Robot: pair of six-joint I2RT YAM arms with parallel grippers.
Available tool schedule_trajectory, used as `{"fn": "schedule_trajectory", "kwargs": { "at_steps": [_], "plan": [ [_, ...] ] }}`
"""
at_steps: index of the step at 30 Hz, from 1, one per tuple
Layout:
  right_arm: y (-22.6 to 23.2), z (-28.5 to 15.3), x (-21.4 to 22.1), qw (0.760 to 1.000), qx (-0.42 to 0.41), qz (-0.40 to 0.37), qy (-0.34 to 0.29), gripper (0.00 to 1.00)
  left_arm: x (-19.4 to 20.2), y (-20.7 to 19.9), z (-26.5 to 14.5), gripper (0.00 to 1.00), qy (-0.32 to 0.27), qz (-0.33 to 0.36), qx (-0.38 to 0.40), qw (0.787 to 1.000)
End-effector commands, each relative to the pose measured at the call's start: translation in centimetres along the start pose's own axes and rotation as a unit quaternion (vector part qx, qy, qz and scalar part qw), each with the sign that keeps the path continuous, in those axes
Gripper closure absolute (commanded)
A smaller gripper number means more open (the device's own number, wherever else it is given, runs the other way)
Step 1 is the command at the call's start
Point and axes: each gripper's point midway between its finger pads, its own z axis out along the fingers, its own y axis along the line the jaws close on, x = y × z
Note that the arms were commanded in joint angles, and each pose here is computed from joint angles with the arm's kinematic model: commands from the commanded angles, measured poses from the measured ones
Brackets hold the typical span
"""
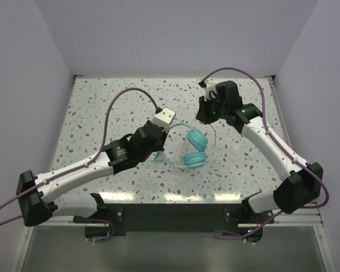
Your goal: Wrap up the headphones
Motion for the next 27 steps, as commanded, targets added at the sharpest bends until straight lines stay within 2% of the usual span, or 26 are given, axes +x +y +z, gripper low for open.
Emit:
{"fn": "schedule_trajectory", "kwargs": {
  "at_steps": [1,7,15,22,27],
  "plan": [
    [0.2,-2.0,-5.5,0.993,-0.012,-0.004,-0.118,1.0,-2.6,-1.2,-3.4,1.0,-0.039,-0.029,0.058,0.997],
    [1.7,-2.2,-5.6,0.988,-0.057,0.002,-0.146,1.0,-5.4,-0.4,-6.3,1.0,-0.077,-0.065,0.071,0.992],
    [5.5,-1.9,-5.2,0.968,-0.174,0.008,-0.181,1.0,-10.1,0.5,-10.0,1.0,-0.133,-0.113,0.089,0.981],
    [6.8,-1.3,-5.2,0.953,-0.222,0.031,-0.202,0.94,-14.5,2.2,-12.9,1.0,-0.184,-0.169,0.078,0.965],
    [7.5,-0.9,-5.2,0.94,-0.252,0.057,-0.223,0.88,-15.7,3.0,-13.3,1.0,-0.203,-0.189,0.06,0.959]
  ]
}}
